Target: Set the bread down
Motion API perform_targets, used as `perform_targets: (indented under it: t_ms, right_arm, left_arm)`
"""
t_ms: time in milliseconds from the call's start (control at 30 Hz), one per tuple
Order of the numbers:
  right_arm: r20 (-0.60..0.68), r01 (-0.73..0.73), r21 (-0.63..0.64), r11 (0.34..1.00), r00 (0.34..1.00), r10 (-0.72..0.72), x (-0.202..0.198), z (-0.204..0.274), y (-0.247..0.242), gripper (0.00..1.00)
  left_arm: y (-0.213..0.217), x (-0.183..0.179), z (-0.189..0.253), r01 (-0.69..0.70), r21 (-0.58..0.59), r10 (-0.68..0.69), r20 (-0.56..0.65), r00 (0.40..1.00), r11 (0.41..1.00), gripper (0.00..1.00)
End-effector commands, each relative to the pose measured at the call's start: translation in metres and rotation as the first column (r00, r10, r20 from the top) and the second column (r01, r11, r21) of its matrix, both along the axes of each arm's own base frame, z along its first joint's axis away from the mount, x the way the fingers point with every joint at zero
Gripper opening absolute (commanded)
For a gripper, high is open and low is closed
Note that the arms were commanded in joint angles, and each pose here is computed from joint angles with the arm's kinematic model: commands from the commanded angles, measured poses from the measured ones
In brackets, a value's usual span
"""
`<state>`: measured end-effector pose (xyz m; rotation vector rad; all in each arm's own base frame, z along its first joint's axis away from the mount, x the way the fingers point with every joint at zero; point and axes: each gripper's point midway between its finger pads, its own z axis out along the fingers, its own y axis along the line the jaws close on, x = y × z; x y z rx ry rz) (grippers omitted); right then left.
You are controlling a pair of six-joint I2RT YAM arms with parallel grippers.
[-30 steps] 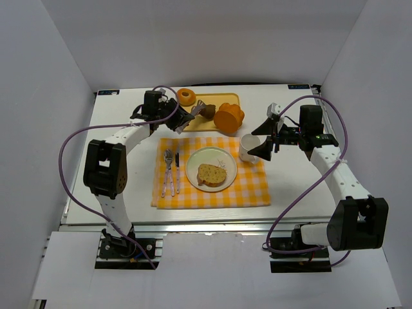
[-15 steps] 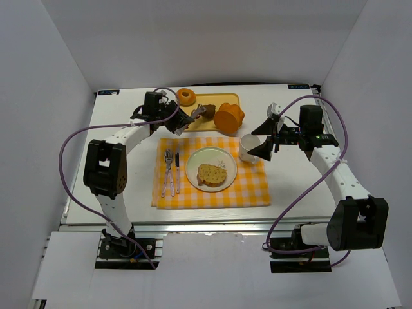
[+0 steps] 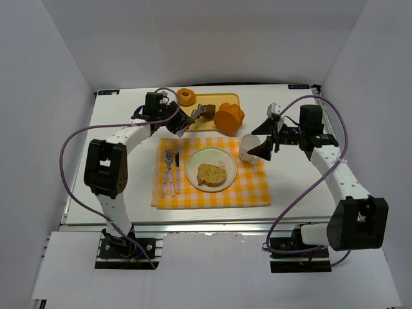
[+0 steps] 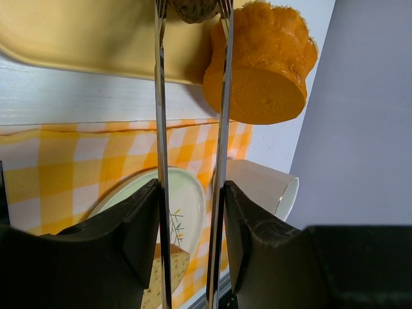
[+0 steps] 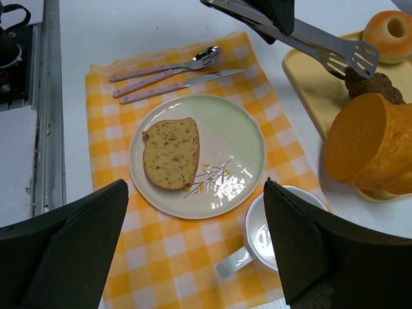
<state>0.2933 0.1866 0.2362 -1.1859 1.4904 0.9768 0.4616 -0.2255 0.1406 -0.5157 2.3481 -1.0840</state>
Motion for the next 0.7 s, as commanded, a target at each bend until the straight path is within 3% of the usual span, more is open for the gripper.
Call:
perform_targets:
  t_ms: [0, 233, 667]
  right_arm:
    - [0.038, -0.013, 0.018, 1.0, 0.999, 0.012, -0.003, 0.009, 0.0, 0.89]
    - [0.038, -0.015, 0.018, 1.0, 0.999, 0.014, -0.003, 0.008, 0.001, 0.89]
    - [0.04, -0.014, 0.02, 1.0, 0.999, 0.013, -0.003, 0.009, 0.001, 0.89]
  left_arm:
    - [-0.009, 0.001, 0.006, 0.026, -0.024, -0.025, 0.022, 0.999, 0.999, 0.51]
    - [-0.011, 0.004, 0.008, 0.024, -0.043, -0.023, 0.026, 0.999, 0.999, 0.46]
    - [-0.015, 0.007, 0.034, 0.03, -0.101, -0.023, 0.074, 0.997, 0.994, 0.11]
